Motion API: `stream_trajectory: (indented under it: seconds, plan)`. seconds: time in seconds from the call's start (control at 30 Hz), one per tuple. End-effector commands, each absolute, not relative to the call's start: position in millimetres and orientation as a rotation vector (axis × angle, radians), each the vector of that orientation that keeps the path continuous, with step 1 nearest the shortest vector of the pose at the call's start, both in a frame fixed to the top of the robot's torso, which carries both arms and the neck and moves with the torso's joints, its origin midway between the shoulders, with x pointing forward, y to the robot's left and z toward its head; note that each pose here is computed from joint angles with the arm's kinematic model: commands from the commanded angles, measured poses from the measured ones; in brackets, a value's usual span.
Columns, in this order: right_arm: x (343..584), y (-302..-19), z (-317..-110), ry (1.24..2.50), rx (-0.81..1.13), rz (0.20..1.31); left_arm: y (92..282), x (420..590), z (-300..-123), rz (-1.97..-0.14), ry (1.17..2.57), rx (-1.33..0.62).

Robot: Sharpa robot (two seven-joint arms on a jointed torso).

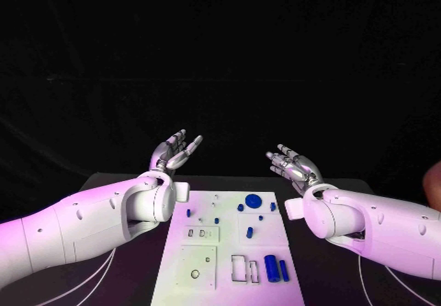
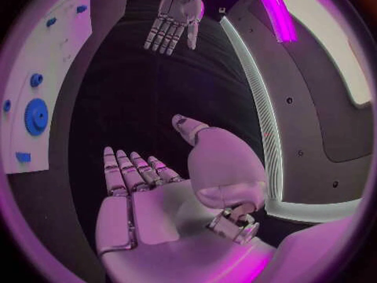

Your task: Assemble the parts on the task board

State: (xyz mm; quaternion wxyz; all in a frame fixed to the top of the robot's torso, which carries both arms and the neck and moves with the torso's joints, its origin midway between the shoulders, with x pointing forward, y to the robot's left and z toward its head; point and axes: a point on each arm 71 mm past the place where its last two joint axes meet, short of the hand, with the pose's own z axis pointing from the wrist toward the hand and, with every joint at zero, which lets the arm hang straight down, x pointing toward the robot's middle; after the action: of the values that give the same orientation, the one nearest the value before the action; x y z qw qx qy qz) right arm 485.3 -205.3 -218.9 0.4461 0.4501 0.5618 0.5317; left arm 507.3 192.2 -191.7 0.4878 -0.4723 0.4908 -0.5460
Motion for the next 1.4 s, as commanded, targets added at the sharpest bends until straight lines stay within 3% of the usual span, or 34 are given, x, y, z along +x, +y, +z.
stream_trajectory:
  seconds: [0.03, 0.23, 0.27, 0.3, 0.8, 0.97, 1.4]
  plan:
    - [485.0, -196.6, -218.8, 1.525, 1.058, 1.446, 187.6, 507.1, -189.5, -1.399, 1.199, -1.134]
    - [486.9, -197.6, -217.8, 1.563, 1.036, 1.466, 187.6, 507.1, -189.5, -1.399, 1.199, -1.134]
    - [499.5, -217.0, -200.0, 1.471, 0.642, 1.279, 203.6, 503.6, -186.9, -1.422, 1.223, -1.109]
    - [500.2, -218.1, -197.1, 1.470, 0.594, 1.262, 204.9, 503.0, -186.4, -1.425, 1.228, -1.101]
    - [506.7, -220.3, -176.6, 1.536, 0.178, 1.044, 213.3, 485.3, -177.4, -1.501, 1.310, -1.013]
    - [509.6, -216.8, -176.3, 1.627, 0.064, 0.936, 217.0, 477.7, -172.5, -1.527, 1.324, -1.005]
    - [505.9, -187.3, -174.4, 1.695, -0.323, 0.687, 215.7, 459.4, -162.2, -1.586, 1.359, -0.997]
